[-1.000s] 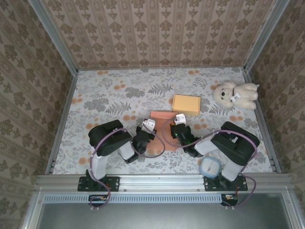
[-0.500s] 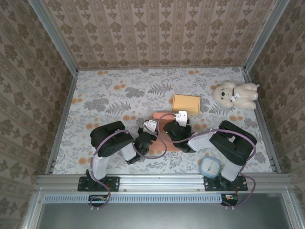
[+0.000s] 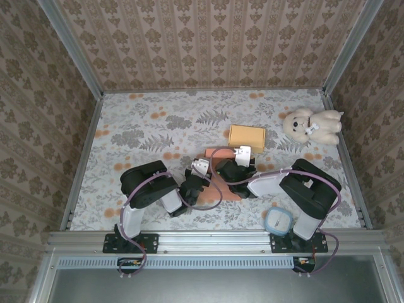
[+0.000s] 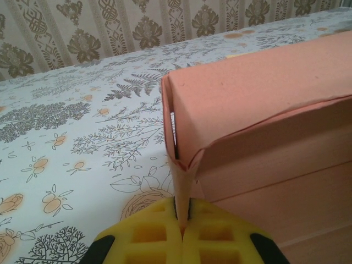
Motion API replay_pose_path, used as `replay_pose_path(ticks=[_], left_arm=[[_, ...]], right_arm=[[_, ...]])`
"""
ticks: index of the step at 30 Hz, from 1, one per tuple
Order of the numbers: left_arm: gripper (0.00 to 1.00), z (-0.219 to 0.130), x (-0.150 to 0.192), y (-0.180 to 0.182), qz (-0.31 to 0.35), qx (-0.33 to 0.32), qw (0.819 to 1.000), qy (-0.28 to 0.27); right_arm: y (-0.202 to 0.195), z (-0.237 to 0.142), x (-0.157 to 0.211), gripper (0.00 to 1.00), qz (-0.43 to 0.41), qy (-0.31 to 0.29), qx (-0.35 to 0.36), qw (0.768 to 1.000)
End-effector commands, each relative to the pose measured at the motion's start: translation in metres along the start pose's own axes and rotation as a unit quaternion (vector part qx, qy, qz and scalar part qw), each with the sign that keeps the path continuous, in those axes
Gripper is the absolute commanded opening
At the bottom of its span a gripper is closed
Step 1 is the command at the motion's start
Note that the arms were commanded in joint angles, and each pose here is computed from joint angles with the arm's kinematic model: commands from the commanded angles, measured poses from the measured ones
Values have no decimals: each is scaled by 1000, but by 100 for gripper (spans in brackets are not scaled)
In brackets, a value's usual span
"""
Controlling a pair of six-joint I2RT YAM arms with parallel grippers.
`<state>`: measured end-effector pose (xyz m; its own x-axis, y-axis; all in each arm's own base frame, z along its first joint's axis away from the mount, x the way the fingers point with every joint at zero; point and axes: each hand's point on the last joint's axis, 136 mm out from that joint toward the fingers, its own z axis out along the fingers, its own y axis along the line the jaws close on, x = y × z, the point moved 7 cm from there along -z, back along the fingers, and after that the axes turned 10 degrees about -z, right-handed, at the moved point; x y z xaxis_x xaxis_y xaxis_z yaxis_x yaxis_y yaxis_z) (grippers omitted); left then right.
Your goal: Fold the paper box
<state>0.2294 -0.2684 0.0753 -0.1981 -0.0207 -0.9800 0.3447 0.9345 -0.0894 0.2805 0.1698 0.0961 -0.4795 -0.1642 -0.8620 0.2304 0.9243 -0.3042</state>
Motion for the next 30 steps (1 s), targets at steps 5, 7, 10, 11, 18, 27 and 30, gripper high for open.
replay_pose_path(ticks=[5,7,10,11,18,27,30], left_arm=[[0,-3,32,34,50,-91,993,56],[0,-3,32,33,49,-92,993,56],[0,-2,33,33,45,-92,993,56],[0,-2,33,33,45,-92,993,56],[0,-2,34,33,43,-91,993,57],[0,-2,35,33,42,-85,994,60],[0,-2,35,33,41,-87,994,59]], right_arm=[[-1,1,0,46,25,-6,-113,993],[7,-3,-3,50,19,-4,-152,988],[13,-8,-1,55,15,-5,-191,982],[14,-9,1,56,14,-6,-204,979],[23,-20,7,61,6,-34,-250,968],[9,-18,-11,52,32,-96,-188,977],[3,-14,-12,47,27,-101,-138,985]])
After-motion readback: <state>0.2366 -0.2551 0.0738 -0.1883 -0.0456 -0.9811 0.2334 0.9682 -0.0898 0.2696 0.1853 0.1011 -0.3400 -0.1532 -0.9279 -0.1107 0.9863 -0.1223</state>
